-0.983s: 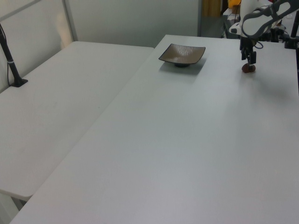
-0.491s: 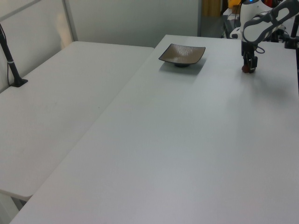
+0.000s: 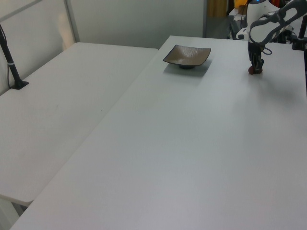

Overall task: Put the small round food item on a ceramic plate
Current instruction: 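Close the gripper on the dark red food item and lift it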

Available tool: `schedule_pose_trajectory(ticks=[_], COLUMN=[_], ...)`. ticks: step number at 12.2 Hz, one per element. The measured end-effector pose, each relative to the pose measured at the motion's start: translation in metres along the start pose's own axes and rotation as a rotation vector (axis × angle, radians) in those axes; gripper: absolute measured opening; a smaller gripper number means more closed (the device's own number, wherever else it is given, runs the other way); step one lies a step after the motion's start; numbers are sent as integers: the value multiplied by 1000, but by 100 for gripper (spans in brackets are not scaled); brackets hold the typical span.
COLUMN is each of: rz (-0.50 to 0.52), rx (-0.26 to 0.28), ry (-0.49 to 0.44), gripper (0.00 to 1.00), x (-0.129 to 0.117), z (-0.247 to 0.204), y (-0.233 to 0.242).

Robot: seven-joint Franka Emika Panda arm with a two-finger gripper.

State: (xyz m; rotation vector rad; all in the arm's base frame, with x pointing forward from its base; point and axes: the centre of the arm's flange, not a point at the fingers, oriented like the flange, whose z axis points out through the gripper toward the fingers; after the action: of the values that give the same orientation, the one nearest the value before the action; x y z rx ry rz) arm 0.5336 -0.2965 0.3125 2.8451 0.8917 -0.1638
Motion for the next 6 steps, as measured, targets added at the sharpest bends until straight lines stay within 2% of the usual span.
schedule_pose_trajectory(ticks=[2,6], rz=[0,1], rx=[-1,7], ry=[1,-6], gripper=[13,13], x=[0,1], z=[-1,-12], y=[0,3])
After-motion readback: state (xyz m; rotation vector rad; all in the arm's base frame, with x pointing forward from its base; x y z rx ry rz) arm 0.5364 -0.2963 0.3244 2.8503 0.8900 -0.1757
